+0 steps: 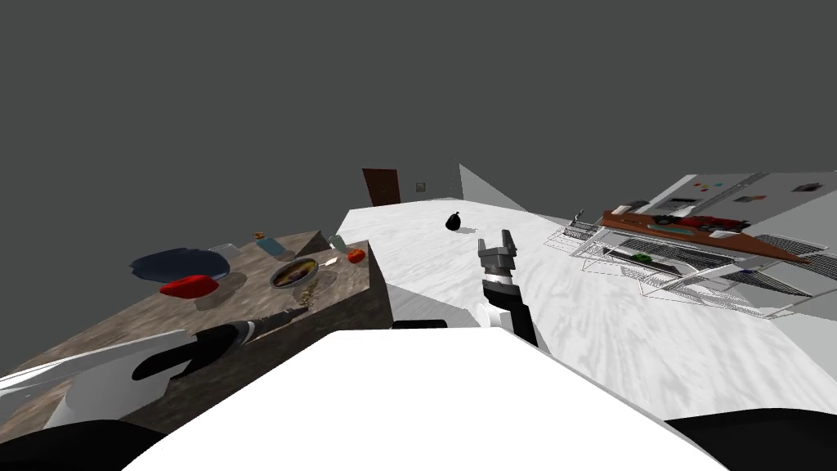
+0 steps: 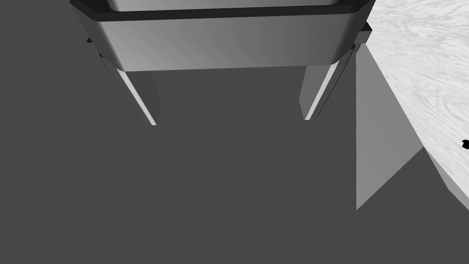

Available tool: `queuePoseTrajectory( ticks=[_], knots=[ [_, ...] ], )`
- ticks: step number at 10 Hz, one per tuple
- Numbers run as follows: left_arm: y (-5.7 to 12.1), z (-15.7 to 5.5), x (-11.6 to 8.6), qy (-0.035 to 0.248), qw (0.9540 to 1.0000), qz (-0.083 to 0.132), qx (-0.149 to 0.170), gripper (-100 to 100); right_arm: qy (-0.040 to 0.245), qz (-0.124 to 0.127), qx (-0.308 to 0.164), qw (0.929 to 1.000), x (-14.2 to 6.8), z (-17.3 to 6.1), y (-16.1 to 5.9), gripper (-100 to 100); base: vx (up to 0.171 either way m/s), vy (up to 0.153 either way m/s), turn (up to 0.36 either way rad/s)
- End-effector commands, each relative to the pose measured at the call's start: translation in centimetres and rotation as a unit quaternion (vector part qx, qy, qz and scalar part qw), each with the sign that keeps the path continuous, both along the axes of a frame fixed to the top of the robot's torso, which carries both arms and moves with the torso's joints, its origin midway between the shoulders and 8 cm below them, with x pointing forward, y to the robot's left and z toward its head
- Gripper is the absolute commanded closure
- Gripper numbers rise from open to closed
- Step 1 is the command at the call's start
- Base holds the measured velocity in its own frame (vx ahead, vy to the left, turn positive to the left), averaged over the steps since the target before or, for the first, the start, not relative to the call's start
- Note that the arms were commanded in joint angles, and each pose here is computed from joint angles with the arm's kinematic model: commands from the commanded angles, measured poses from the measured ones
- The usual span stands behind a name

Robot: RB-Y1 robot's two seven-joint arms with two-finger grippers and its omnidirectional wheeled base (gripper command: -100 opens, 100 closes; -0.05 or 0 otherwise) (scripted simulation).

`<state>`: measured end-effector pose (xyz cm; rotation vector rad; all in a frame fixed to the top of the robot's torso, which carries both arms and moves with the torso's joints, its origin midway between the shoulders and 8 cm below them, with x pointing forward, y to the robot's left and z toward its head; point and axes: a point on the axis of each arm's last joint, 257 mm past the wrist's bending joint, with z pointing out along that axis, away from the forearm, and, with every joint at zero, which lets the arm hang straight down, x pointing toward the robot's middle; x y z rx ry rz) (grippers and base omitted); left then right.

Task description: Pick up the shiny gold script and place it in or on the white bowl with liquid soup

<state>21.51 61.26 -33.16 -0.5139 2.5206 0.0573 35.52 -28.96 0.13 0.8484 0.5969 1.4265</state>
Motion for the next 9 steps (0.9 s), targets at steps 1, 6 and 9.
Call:
queuePoseTrajectory(
  ticks=[1, 6, 9],
  knots=[
    [1.8, 0.3, -0.7, 0.016, 0.9996, 0.011, 0.021, -100, 0.000, 0.000, 0.000, 1.0000, 0.0, 0.0, 0.0, 0, 0.223, 0.039, -0.117],
    [4.3, 0.5, -2.5, 0.042, 0.9976, 0.035, 0.042, -100, 0.000, 0.000, 0.000, 1.0000, 0.0, 0.0, 0.0, 0, 0.177, 0.016, -0.058],
    [4.7, -0.4, -3.6, 0.042, 0.9973, 0.043, 0.043, -100, 0.000, 0.000, 0.000, 1.0000, 0.0, 0.0, 0.0, 0, 0.022, 0.010, -0.046]
  ],
)
